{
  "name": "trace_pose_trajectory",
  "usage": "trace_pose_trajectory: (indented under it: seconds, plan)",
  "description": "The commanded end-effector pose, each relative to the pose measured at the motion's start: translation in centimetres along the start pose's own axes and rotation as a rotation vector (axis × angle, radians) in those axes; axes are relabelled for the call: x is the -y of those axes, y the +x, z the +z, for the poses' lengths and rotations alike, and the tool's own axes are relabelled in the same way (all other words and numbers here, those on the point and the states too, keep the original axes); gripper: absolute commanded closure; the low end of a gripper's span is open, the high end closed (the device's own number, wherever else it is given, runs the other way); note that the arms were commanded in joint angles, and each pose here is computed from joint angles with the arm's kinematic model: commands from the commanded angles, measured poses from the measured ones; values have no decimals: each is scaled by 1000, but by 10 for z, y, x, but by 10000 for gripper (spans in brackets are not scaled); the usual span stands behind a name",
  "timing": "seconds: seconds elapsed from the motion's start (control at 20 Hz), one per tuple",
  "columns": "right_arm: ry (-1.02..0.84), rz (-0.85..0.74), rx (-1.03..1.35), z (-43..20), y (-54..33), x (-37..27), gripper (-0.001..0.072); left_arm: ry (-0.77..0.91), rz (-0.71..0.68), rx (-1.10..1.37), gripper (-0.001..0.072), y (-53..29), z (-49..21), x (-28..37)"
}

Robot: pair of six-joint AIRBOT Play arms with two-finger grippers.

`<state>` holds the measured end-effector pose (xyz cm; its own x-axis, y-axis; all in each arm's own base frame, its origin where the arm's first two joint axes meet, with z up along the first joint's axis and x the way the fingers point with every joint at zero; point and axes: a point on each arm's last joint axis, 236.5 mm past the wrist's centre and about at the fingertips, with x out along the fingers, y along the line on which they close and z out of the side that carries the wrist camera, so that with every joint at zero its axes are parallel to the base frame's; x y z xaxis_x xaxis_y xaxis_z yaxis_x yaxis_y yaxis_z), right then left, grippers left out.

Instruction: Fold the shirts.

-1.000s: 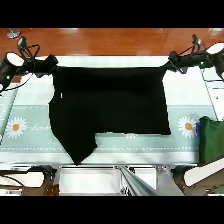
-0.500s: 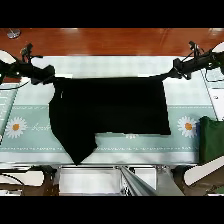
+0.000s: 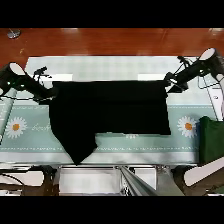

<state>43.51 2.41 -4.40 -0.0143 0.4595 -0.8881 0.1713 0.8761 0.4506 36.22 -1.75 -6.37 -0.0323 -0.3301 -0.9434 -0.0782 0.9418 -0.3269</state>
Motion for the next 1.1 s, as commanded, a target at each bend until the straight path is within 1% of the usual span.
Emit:
trace_pose_trajectory:
  seconds: [0.0, 0.05, 0.1, 0.2, 0.25, 0.3, 0.4, 0.45, 0.5, 0.6, 0.75, 0.9, 1.0, 1.05]
  plan:
    - [-13, -46, -26, -34, -49, 19, 91, -34, 100, -144, 7, -27, -52, -39]
    - [18, -61, 12, -43, -61, 30, 91, -83, 94, -125, 7, -28, -66, -49]
    - [60, -43, 65, -53, -66, 37, 91, -155, 91, -85, 7, -25, -81, -61]
    - [158, 12, 165, -78, -58, 46, 91, -259, 61, -35, 10, -14, -116, -79]
    - [170, 58, 182, -98, -46, 39, 92, -292, 19, -32, 10, -10, -132, -80]
    - [125, 100, 189, -122, -32, 29, 91, -340, -60, -5, 10, -6, -142, -74]
    - [151, 138, 201, -159, -6, 21, 92, -496, -262, 105, 9, -1, -139, -51]
    - [171, 151, 212, -171, 5, 20, 92, -520, -343, 125, 9, 4, -139, -39]
    - [185, 154, 216, -179, 12, 21, 91, -524, -380, 109, 9, 12, -146, -30]
    - [187, 174, 199, -192, 21, 17, 92, -528, -407, 70, 8, 28, -157, -15]
    - [151, 246, 147, -206, 21, -2, 92, -483, -416, 30, 8, 44, -168, 0]
    - [153, 268, 161, -203, 19, -6, 91, -449, -425, 11, 8, 58, -173, 17]
    - [185, 289, 192, -194, 16, -10, 92, -424, -459, -20, 8, 69, -181, 40]
    - [198, 304, 199, -191, 14, -13, 92, -388, -465, -30, 8, 72, -183, 50]
